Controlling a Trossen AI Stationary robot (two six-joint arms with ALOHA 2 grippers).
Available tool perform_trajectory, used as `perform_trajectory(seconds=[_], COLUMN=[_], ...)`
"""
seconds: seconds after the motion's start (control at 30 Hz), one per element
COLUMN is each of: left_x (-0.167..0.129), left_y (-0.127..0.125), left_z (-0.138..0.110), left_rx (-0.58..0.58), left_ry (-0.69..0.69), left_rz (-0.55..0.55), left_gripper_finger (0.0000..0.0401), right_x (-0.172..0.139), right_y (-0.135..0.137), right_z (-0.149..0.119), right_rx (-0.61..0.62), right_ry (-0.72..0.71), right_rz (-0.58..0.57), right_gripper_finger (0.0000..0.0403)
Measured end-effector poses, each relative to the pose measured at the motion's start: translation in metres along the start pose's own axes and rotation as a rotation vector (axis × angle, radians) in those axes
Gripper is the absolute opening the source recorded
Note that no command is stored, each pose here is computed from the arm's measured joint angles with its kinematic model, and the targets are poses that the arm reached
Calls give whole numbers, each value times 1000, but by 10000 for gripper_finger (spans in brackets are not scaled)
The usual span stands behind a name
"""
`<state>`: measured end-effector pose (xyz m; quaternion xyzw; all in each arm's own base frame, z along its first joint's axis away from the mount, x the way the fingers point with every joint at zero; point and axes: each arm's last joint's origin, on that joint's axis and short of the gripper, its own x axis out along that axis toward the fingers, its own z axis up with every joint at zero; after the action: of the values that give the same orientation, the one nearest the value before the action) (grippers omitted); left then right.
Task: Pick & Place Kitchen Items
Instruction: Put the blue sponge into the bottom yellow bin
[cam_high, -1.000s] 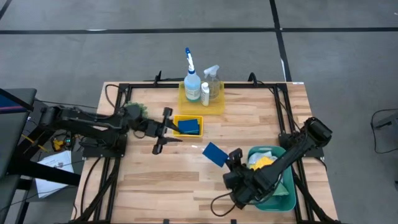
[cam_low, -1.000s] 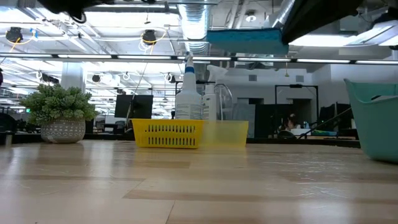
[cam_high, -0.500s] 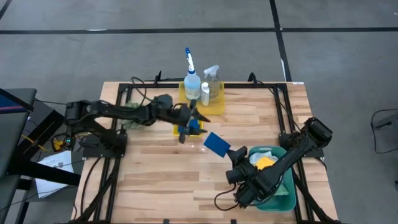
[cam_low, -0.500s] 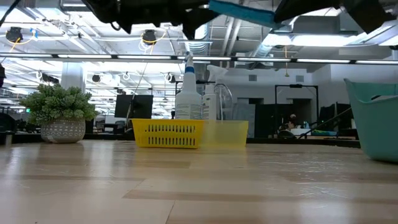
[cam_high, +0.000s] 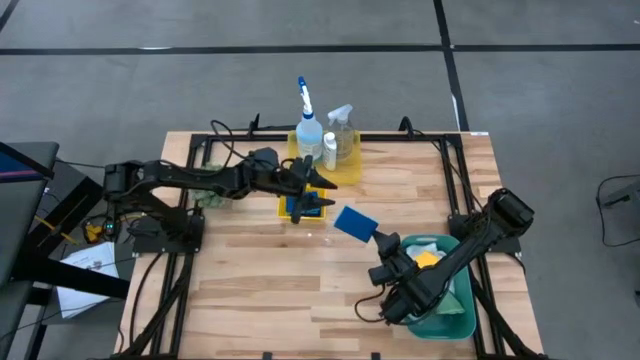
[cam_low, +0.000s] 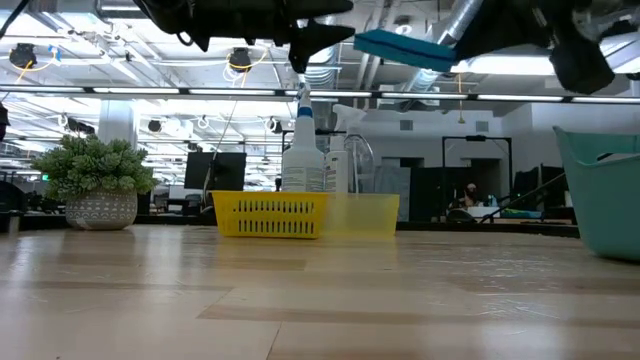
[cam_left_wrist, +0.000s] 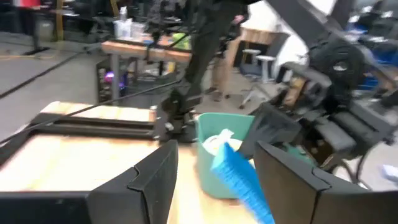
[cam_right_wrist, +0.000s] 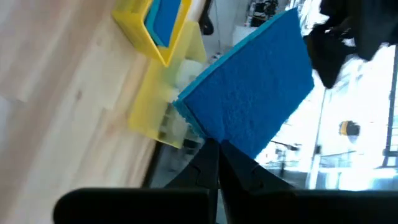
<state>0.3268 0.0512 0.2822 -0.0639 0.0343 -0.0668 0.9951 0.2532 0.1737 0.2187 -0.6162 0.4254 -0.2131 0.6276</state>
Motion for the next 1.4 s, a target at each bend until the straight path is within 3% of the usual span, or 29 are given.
perform_trajectory(seconds=[0.5, 0.77, 0.93, 1.27, 1.4], left_x=[5, 9, 12, 16, 18], left_y=[-1, -2, -8, -24, -30], left_z=[-8, -11, -15, -18, -19], left_rx=[-9, -14, -49, -103, -118], left_ry=[38, 47, 65, 72, 61], left_rz=[0, -22, -36, 9, 78], left_gripper_finger=[207, 207, 207, 197, 181], right_x=[18, 31, 37, 43, 46], right_y=[3, 7, 5, 3, 2], right_z=[-10, -15, -16, -18, -18], right_rx=[-153, -207, -226, -243, -246], right_ry=[42, 87, 94, 117, 126], right_rz=[-165, -169, -239, -235, -235], right_gripper_finger=[0, 0, 0, 0, 0])
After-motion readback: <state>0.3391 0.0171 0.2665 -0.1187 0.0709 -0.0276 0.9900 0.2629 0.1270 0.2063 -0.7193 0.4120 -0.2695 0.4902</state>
